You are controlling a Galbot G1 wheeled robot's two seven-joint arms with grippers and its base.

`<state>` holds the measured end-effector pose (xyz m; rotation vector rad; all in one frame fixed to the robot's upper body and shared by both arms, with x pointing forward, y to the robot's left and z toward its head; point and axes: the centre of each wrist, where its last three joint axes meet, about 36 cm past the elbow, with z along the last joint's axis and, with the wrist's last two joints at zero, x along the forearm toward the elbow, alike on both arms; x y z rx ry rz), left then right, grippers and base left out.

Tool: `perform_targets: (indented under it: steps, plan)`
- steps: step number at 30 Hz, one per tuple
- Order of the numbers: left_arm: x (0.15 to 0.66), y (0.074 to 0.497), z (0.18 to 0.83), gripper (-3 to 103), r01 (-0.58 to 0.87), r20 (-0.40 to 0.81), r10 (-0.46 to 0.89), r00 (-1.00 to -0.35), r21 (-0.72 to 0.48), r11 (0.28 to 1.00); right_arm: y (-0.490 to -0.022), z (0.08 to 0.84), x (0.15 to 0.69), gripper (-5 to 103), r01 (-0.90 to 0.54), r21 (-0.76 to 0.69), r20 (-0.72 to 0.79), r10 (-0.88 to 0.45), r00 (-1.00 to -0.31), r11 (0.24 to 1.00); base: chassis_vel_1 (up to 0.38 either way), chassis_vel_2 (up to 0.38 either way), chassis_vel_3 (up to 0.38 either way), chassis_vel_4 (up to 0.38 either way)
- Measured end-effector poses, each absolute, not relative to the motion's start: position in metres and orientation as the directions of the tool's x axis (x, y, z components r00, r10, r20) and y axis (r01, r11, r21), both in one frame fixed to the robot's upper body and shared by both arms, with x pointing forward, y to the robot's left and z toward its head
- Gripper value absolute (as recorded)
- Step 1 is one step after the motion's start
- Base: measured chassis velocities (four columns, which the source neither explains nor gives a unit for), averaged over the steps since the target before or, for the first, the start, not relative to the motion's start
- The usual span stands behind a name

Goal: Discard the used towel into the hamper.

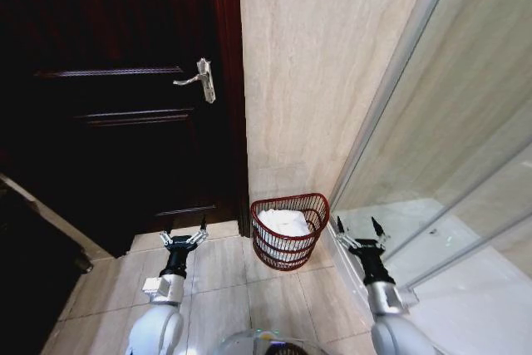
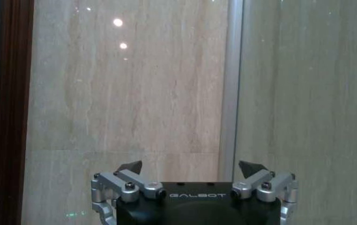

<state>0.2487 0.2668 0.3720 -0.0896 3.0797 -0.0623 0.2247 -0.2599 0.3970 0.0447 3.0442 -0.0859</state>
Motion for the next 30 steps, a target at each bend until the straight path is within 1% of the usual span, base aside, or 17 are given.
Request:
perform_targets:
  steps: [4,12,30]
  plan:
    - [0.250,0.267,0.368,100,-0.066,-0.052,-0.068,-0.996,-0.050,0.997,-0.259,0.392,0.221,100,0.046,-0.044,-0.098,0.042,-0.994,0.998,0.000,0.000,0.000,0.000]
    - [0.254,0.257,0.366,100,-0.040,-0.040,-0.042,-0.998,-0.060,0.997,-0.258,0.376,0.221,100,0.074,-0.007,-0.086,0.073,-0.994,0.997,0.000,0.000,0.000,0.000]
    - [0.259,0.257,0.365,100,-0.034,-0.075,-0.038,-0.996,-0.063,0.997,-0.246,0.378,0.217,100,0.089,0.023,-0.083,0.091,-0.992,0.996,0.000,0.000,0.000,0.000]
